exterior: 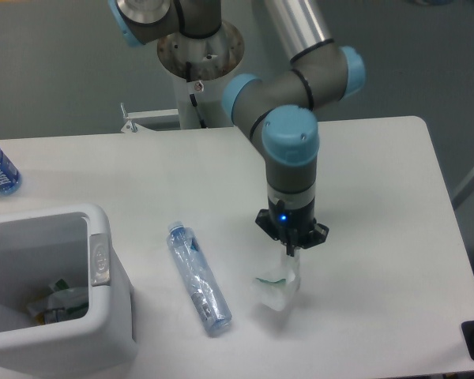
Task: Place the trash in the trash can
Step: 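Lift the grasped plastic cup up off the table, then carry the cup over the white bin and open the gripper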
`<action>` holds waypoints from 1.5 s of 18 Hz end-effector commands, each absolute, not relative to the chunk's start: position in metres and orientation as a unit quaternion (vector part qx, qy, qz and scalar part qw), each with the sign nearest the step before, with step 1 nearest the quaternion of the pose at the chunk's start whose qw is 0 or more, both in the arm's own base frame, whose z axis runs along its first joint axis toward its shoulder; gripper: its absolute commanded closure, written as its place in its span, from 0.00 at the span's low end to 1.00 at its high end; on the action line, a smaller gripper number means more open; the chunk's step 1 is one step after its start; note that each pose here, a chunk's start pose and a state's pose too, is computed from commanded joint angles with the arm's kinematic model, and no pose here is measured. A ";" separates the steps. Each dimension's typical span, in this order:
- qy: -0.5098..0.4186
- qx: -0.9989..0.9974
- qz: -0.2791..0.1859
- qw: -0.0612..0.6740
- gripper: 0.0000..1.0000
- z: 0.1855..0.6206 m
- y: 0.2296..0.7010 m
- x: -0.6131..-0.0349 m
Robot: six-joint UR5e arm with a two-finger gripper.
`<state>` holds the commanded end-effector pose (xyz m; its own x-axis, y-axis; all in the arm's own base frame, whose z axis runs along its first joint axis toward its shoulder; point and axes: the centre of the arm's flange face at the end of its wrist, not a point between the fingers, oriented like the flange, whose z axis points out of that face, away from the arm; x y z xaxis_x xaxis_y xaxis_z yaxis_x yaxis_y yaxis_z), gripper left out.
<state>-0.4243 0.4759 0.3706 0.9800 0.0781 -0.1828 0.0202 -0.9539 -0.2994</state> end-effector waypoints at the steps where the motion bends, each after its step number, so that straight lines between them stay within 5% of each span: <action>1: -0.033 -0.980 0.093 0.175 1.00 0.385 0.471 -0.430; 16: -0.227 -0.892 0.000 0.390 1.00 0.546 0.498 -0.431; 27: -0.191 -0.894 -0.088 0.396 1.00 0.577 0.581 -0.253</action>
<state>-0.2530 0.5807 0.5766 0.9113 0.2716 0.3094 0.4116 -0.6141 -0.6734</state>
